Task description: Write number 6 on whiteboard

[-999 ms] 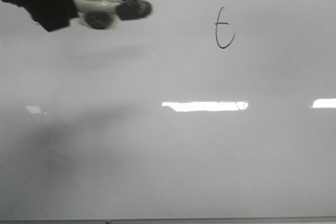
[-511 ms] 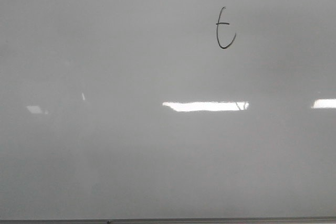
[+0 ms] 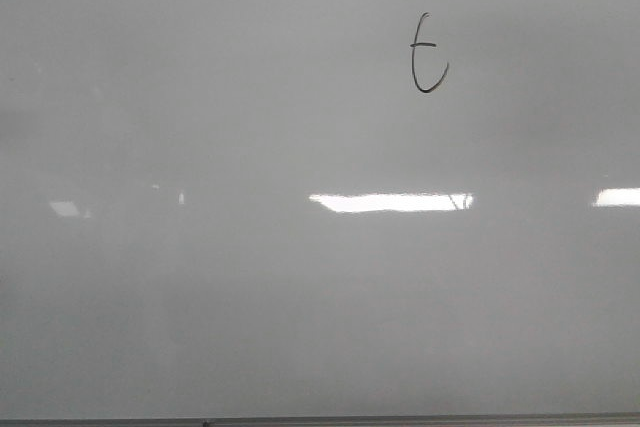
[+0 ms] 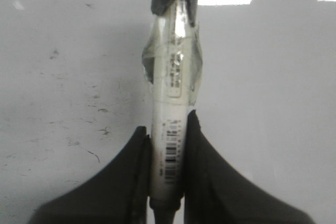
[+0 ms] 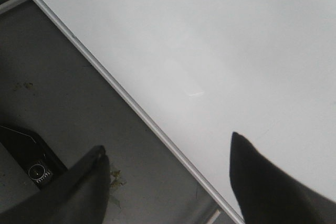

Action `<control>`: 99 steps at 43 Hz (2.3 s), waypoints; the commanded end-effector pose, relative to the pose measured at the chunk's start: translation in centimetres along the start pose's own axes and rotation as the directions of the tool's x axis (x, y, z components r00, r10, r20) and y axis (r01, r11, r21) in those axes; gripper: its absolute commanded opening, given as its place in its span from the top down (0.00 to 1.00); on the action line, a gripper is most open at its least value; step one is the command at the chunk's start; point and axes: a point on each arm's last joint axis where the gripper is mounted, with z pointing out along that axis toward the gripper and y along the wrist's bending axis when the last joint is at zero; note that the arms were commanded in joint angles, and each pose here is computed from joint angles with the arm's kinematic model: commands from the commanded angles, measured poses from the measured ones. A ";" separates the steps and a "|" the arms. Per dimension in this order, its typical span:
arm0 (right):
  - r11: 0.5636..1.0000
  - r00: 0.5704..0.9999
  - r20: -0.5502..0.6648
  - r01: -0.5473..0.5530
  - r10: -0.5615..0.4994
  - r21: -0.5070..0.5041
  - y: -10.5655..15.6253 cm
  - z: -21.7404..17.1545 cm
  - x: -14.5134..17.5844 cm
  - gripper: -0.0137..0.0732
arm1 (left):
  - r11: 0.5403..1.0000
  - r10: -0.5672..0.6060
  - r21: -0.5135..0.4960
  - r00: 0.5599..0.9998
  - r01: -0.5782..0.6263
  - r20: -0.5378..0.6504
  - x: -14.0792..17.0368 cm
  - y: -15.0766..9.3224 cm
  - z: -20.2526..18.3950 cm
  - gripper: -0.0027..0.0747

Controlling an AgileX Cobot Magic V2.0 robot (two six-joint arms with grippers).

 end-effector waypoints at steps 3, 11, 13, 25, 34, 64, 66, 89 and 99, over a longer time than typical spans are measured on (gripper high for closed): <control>0.999 0.996 0.086 0.001 -0.004 0.039 -0.5 -0.9 -1.0 0.26 | 0.998 -0.014 0.070 0.994 0.006 0.108 -1.1 -0.5 1.4 0.96; 0.999 0.996 0.086 0.001 -0.004 0.039 -0.5 -0.9 -1.0 0.26 | 0.996 0.008 0.090 0.986 -0.023 0.167 -0.6 -0.6 3.6 0.95; 0.999 0.996 0.085 0.001 -0.004 0.039 -0.5 -0.9 -1.0 0.26 | 0.998 -0.008 0.063 0.982 -0.004 0.188 -0.6 -0.3 4.0 0.95; 0.999 0.996 0.084 0.000 -0.004 0.038 -0.4 -0.9 -1.0 0.26 | 1.000 0.005 0.023 0.971 -0.011 0.237 0.2 0.2 5.9 0.92; 0.999 0.996 0.084 0.000 -0.003 0.037 -0.4 -0.9 -1.0 0.26 | 1.000 0.005 0.024 0.972 -0.010 0.233 0.4 0.2 6.1 0.58; 0.972 0.977 0.037 -0.211 0.208 0.107 -0.9 -1.8 0.3 0.26 | 0.990 0.115 -0.089 0.993 -0.113 0.017 -5.9 0.4 -3.4 0.46; 0.968 0.972 0.050 -0.232 0.228 0.098 -0.8 -2.2 0.4 0.26 | 0.989 0.117 -0.093 0.993 -0.115 0.013 -6.6 0.2 -4.6 0.46; 0.960 0.950 0.148 -0.278 0.275 0.000 0.4 -4.3 1.2 0.26 | 0.947 0.151 0.282 0.988 -0.157 0.044 -7.2 -5.0 -16.2 0.46; 0.960 0.950 0.150 -0.278 0.275 0.000 0.4 -4.3 1.2 0.26 | 0.926 0.182 0.322 0.981 -0.196 0.073 -7.1 -5.4 -16.9 0.47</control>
